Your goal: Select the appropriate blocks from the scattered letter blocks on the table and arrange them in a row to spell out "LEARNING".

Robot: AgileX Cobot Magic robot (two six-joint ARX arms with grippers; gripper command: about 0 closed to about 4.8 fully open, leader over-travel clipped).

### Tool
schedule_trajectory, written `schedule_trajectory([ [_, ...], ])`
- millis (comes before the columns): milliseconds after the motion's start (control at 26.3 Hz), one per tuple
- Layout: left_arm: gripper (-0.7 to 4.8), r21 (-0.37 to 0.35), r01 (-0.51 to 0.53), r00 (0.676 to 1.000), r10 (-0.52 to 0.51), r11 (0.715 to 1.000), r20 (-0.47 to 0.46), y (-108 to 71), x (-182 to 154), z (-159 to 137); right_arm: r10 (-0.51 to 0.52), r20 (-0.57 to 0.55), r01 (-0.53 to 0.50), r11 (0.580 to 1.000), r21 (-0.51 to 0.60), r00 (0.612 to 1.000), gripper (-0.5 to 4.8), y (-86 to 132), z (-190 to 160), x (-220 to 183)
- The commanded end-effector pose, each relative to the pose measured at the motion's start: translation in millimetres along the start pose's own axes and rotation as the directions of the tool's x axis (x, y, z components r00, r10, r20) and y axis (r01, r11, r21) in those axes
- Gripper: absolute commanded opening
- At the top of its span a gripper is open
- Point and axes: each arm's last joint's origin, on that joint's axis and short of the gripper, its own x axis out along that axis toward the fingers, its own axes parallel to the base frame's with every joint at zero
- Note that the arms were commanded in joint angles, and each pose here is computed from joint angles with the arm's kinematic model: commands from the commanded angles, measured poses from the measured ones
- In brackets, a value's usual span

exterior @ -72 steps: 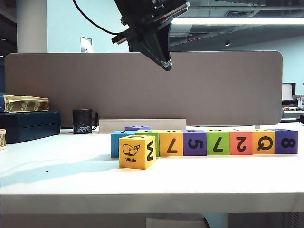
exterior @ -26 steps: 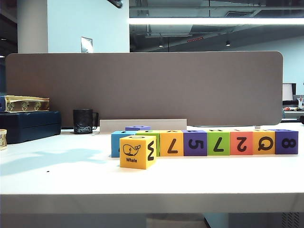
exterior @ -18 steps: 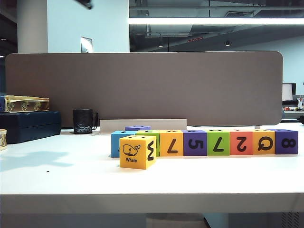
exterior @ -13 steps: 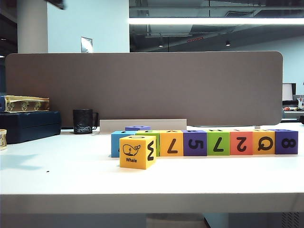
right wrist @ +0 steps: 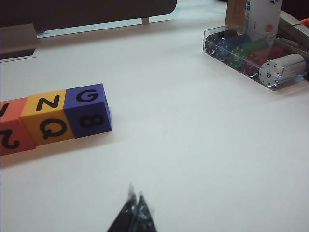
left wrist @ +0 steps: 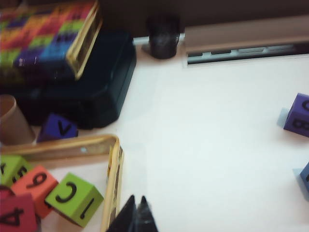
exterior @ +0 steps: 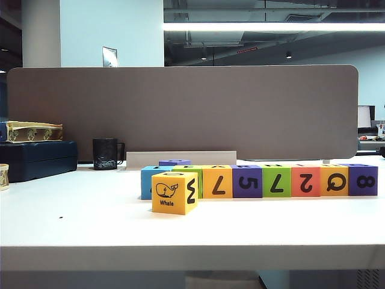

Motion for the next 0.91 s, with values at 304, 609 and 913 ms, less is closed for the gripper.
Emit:
schedule_trajectory([
  [304,-0.05,-0.092,-0.062,0.989,0.074,0.994,0.131,-0.9,-20.3,-115.4,0.000,0.012,0.000,1.000,0.001,1.000,-0.01,0.0,0.3,-0.3],
  [609,-0.05,-0.107,0.018,0.987,0.000,0.994,0.163,-8.9,-15.6,-162.5,0.000,0.012,0.000,1.000,0.001,1.000,-0.01,0.0,0.4,-0.4],
  [913,-0.05,-0.092,0.018,0.991,-0.006,0.996,0.132,-10.6,-14.8,-175.9,0.000,0.012,0.000,1.000,0.001,1.000,-0.01,0.0,0.3,-0.3],
])
